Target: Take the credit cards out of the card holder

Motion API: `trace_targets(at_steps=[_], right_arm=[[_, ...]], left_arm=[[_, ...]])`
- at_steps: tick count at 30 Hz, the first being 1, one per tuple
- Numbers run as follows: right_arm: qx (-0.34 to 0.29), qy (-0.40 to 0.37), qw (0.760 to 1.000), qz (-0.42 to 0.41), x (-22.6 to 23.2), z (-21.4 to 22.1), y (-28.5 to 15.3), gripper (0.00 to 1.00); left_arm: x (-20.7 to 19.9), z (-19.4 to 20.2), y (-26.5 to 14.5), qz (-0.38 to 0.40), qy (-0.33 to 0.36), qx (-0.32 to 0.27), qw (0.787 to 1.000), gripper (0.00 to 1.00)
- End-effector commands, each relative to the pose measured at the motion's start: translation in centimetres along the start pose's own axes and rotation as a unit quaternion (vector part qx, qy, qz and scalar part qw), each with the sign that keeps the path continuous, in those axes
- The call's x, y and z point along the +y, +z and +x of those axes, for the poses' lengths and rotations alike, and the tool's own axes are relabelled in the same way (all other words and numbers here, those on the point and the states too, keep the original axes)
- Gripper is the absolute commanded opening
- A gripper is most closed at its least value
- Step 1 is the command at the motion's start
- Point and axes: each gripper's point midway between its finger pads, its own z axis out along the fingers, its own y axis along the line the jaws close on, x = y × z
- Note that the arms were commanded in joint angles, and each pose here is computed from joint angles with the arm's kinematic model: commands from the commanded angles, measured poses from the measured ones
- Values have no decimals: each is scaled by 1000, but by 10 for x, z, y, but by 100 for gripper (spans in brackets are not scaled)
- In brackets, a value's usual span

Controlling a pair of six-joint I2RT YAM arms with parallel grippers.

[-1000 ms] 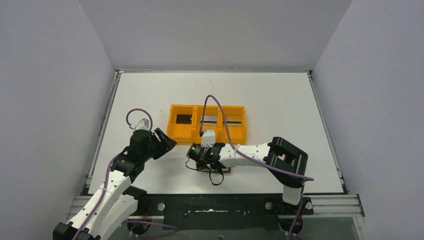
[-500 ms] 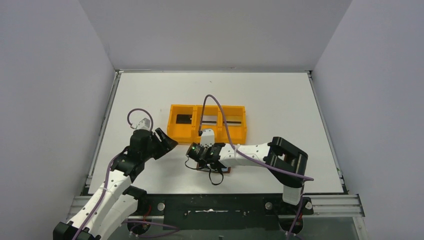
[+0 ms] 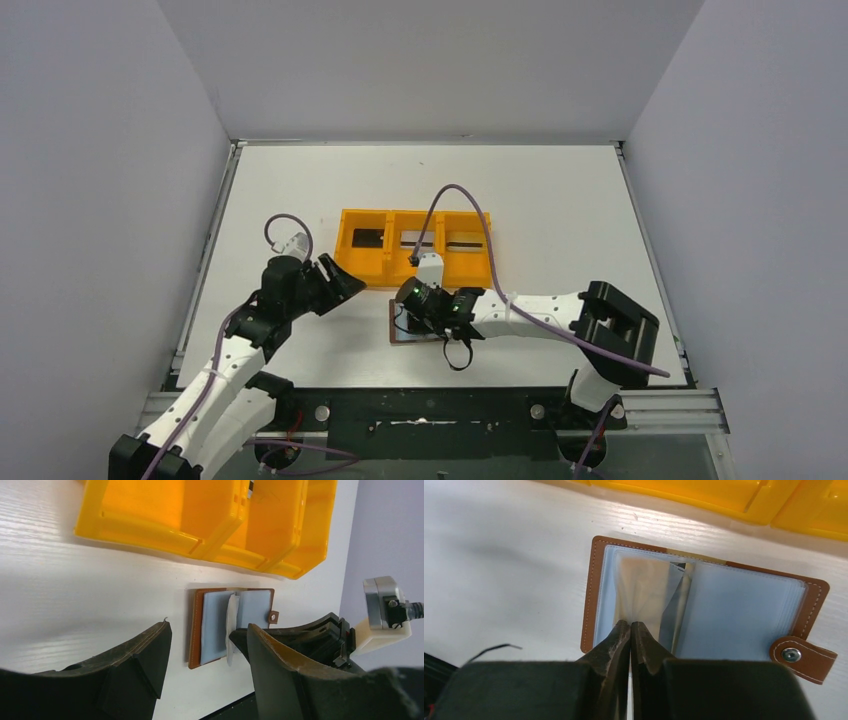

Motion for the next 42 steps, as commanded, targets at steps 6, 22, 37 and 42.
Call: trace_targets(at_steps=[6, 22, 37, 42], right_arm=[[-47, 68, 988, -130, 24, -30, -20, 2], [-55, 150, 959, -233, 11, -27, -26, 2], [-45, 149, 958, -241, 11, -22, -21, 2], [-41, 147, 957, -248, 13, -21, -20, 2]], left_arm=[[-54, 10, 5, 147, 14, 53, 988, 57], [-71, 74, 43, 149, 19, 138, 979, 57], [-58, 80, 76, 87, -22, 115, 989, 53], [-59, 88, 84, 80, -4, 125, 989, 42]])
